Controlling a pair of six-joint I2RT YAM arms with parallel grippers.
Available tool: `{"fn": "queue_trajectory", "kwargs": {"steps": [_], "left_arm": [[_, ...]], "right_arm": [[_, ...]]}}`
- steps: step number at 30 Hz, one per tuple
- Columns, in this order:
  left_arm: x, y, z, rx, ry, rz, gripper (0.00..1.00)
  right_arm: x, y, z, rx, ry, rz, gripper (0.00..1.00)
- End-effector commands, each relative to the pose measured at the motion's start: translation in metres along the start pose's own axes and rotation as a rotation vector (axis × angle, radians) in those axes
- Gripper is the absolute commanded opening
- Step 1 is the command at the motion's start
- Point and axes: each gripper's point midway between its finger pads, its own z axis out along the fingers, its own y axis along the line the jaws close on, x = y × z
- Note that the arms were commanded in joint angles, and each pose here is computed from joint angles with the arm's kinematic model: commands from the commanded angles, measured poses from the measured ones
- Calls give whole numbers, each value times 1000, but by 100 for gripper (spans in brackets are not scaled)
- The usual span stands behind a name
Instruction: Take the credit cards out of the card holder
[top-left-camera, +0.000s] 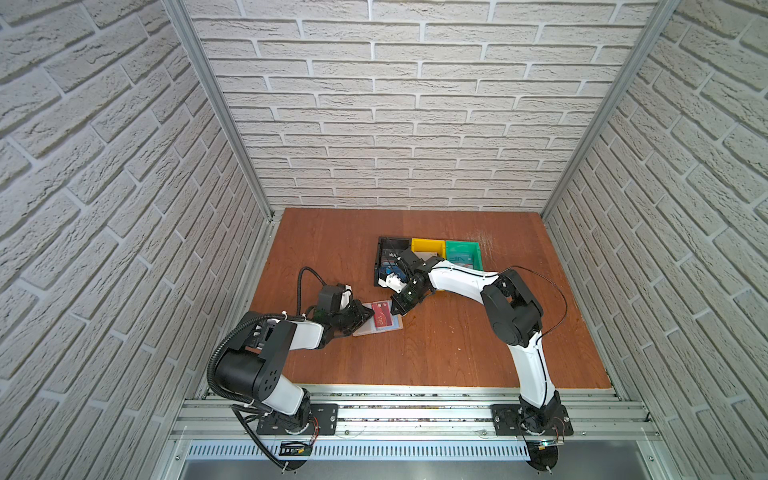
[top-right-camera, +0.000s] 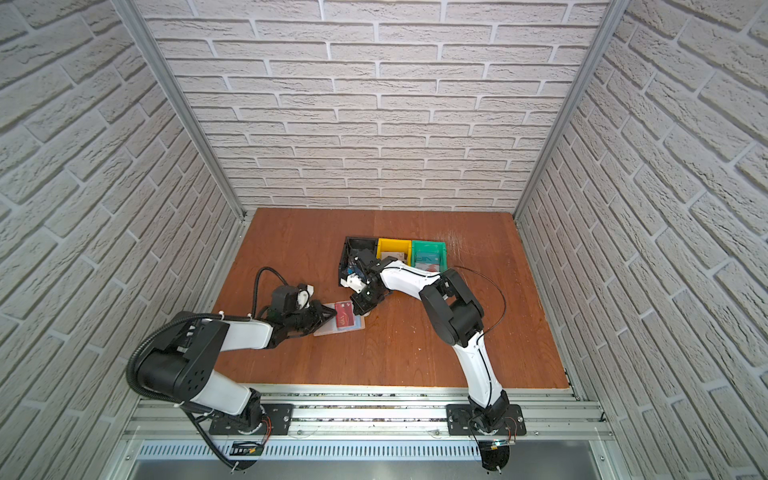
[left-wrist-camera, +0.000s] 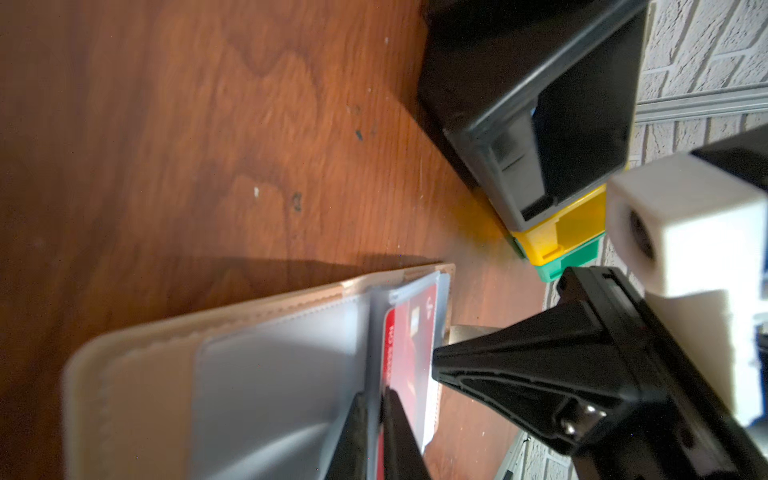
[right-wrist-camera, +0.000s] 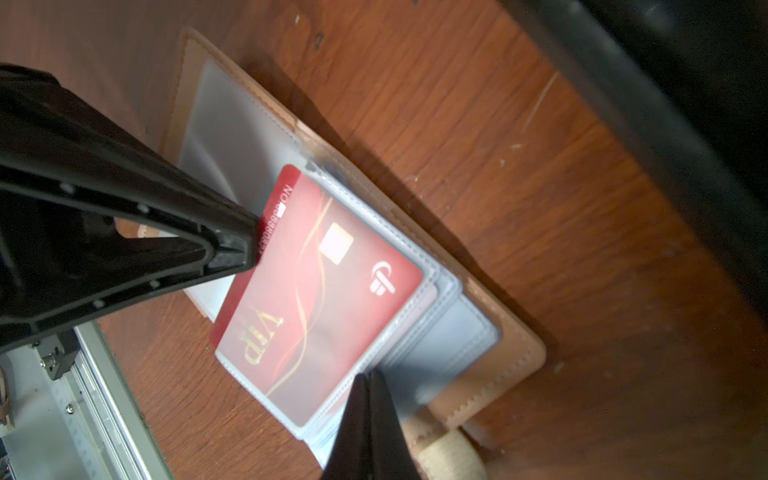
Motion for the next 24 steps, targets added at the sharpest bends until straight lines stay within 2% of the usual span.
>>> {"fn": "queue_trajectory", "kwargs": {"steps": [1,19,24], "left_arm": [[-4,-10,5,31,-2,29,11],[-2,-7,12,22,13,28,11],[-1,-6,11,20,15,26,8]], "right_arm": [[11,-6,15,12,49,7,6],[14,-6,18,6,58,9,6],[15,-7,19,6,62,9,5]]}}
